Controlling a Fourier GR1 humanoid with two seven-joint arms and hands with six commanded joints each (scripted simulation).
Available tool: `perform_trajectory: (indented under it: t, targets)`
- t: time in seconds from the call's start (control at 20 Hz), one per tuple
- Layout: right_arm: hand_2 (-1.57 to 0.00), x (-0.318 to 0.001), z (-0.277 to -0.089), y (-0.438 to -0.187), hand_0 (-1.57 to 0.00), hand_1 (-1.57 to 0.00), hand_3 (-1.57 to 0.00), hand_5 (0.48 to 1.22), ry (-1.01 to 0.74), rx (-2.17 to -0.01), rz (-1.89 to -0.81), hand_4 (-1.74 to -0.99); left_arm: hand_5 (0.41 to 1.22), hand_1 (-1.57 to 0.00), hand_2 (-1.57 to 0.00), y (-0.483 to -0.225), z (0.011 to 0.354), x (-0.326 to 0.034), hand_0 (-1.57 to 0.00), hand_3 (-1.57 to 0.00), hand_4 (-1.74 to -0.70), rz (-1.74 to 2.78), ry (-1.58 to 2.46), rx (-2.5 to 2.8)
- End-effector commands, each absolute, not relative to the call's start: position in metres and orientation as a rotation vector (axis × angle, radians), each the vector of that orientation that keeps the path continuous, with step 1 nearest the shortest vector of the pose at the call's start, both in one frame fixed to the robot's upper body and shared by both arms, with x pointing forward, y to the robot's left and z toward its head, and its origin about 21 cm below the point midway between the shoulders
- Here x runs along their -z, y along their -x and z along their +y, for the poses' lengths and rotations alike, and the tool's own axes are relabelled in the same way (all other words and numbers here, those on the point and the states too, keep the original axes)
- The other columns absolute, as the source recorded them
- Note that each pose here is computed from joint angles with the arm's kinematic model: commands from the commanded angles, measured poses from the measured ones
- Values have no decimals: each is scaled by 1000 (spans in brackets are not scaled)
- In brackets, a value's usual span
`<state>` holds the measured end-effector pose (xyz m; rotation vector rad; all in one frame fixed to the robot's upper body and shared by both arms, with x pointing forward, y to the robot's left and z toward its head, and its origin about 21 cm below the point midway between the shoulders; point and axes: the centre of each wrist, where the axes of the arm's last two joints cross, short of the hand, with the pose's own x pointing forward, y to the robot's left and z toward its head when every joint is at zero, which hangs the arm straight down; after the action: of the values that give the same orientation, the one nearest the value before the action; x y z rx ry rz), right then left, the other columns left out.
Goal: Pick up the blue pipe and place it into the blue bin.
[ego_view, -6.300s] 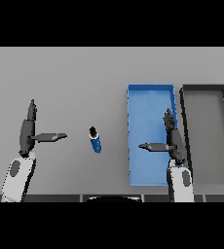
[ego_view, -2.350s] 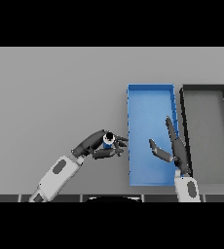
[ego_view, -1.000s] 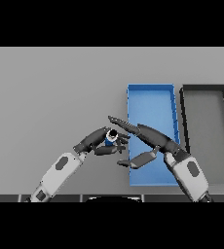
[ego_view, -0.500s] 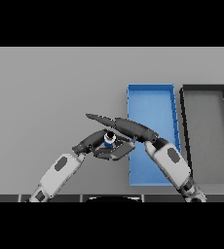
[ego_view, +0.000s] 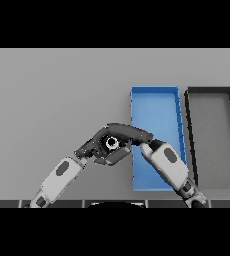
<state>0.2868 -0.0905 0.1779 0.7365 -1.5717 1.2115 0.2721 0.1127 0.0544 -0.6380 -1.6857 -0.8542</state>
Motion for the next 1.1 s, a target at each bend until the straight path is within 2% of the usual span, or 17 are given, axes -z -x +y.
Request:
perform_trajectory:
  t: [0.0, 0.1, 0.2, 0.35, 0.45, 0.5, 0.55, 0.65, 0.7, 0.8, 0.9, 1.05]
  targets:
    - [-1220, -179, -91, -288, -1213, -1220, -1096, 706, -737, -1194, -1568, -1492, 1203, -1211, -1199, -271, 113, -54, -1225, -525, -1688, -1689, 663, 828]
    - [-1346, -175, -88, -287, -1342, -1346, -1267, 891, -749, -1172, -1600, -1464, 1209, -1340, -1333, -269, 115, -52, -1349, -527, -1707, -1677, 693, 794]
    - [-1427, -176, -87, -283, -1424, -1427, -1376, 1010, -720, -1194, -1638, -1456, 1214, -1423, -1419, -271, 114, -52, -1429, -588, -1719, -1686, 686, 802]
    - [-1497, -172, -89, -280, -1496, -1497, -1471, 1113, -725, -1202, -1689, -1469, 1217, -1453, -1493, -272, 113, -53, -1498, -527, -1730, -1688, 656, 841]
    - [-1524, -174, -86, -281, -1523, -1524, -1507, 1152, -739, -1197, -1661, -1473, 1219, -1356, -1521, -273, 112, -52, -1499, -505, -1734, -1706, 658, 853]
    - [-1533, -174, -87, -278, -1533, -1533, -1520, 1166, -756, -1190, -1652, -1474, 1219, -1220, -1350, -275, 114, -52, -1426, -531, -1637, -1708, 662, 868]
    - [-1541, -174, -87, -277, -1540, -1541, -1530, 1177, -757, -1188, -1661, -1477, 1219, -1190, -1242, -275, 116, -52, -1407, -518, -1544, -1695, 659, 890]
    - [-1552, -173, -87, -280, -1551, -1552, -1545, 1193, -760, -1198, -1673, -1480, 1220, -802, -819, -275, 119, -53, -979, -332, -1343, -1664, 642, 935]
    - [-1556, -173, -85, -279, -1555, -1556, -1550, 1198, -761, -1200, -1668, -1481, 1220, -642, -655, -276, 122, -53, -783, -266, -1251, -1652, 643, 960]
    - [-1561, -175, -86, -279, -1561, -1561, -1558, 1206, -749, -1189, -1665, -1482, 1184, -410, -419, -278, 121, -55, -501, -170, -1110, -1635, 637, 994]
    - [-1565, -174, -85, -278, -1565, -1565, -1562, 1212, -757, -1172, -1666, -1483, 1042, -262, -268, -276, 120, -54, -320, -108, -995, -1650, 606, 1023]
    - [-1568, -172, -86, -273, -1568, -1568, -1567, 1216, -776, -1162, -1677, -1484, 842, -134, -137, -275, 124, -49, -163, -55, -880, -1637, 561, 1015]
